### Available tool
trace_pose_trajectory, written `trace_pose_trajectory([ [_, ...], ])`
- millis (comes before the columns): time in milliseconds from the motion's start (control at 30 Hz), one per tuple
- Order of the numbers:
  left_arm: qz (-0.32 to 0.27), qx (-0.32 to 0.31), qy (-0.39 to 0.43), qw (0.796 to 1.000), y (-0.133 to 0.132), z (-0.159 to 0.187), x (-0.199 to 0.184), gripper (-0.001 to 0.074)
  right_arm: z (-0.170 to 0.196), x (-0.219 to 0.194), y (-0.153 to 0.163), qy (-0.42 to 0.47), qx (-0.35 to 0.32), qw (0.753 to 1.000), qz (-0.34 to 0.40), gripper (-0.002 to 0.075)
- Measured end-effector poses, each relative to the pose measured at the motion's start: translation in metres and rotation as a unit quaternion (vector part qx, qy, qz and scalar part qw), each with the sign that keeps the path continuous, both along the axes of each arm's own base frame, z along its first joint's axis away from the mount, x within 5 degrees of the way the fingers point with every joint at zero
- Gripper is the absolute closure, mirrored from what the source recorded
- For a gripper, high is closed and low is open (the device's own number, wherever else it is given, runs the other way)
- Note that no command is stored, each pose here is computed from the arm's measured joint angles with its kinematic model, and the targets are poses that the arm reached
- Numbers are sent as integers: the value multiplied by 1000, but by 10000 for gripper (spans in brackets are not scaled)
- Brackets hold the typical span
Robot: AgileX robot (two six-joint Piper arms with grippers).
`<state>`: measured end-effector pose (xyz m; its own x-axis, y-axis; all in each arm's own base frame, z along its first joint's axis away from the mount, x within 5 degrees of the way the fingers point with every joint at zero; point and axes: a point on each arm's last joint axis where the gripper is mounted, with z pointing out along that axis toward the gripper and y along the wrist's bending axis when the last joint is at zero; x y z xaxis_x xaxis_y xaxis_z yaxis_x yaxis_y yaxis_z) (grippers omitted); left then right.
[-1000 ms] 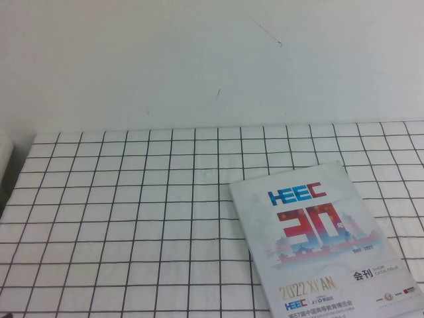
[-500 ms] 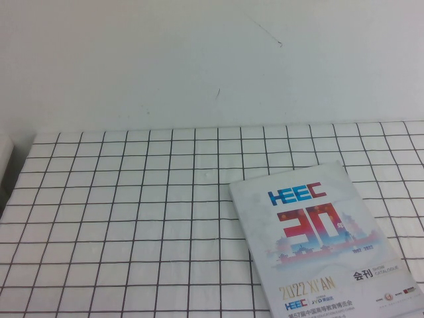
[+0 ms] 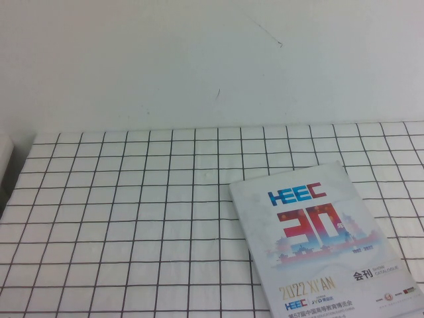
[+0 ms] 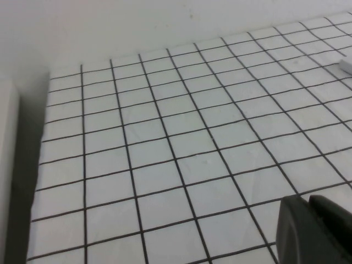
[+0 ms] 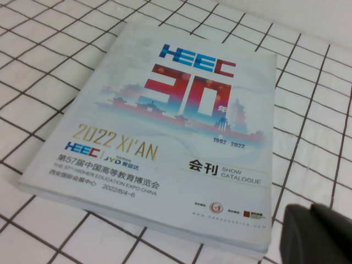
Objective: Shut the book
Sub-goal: 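Close the open booklet and leave it lying on the table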
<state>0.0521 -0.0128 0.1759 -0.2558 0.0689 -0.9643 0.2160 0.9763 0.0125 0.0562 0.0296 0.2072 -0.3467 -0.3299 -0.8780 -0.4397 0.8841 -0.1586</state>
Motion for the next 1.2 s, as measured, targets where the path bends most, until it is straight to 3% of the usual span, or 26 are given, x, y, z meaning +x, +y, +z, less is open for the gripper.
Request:
trace_pose_trajectory([
  [933,16,5,4,1000,2,0,0,739,0,0,0,0,1,1000,0,729],
  [1200,16,5,4,1000,2,0,0,739,6,-14,0,-68,2,998,5,729],
])
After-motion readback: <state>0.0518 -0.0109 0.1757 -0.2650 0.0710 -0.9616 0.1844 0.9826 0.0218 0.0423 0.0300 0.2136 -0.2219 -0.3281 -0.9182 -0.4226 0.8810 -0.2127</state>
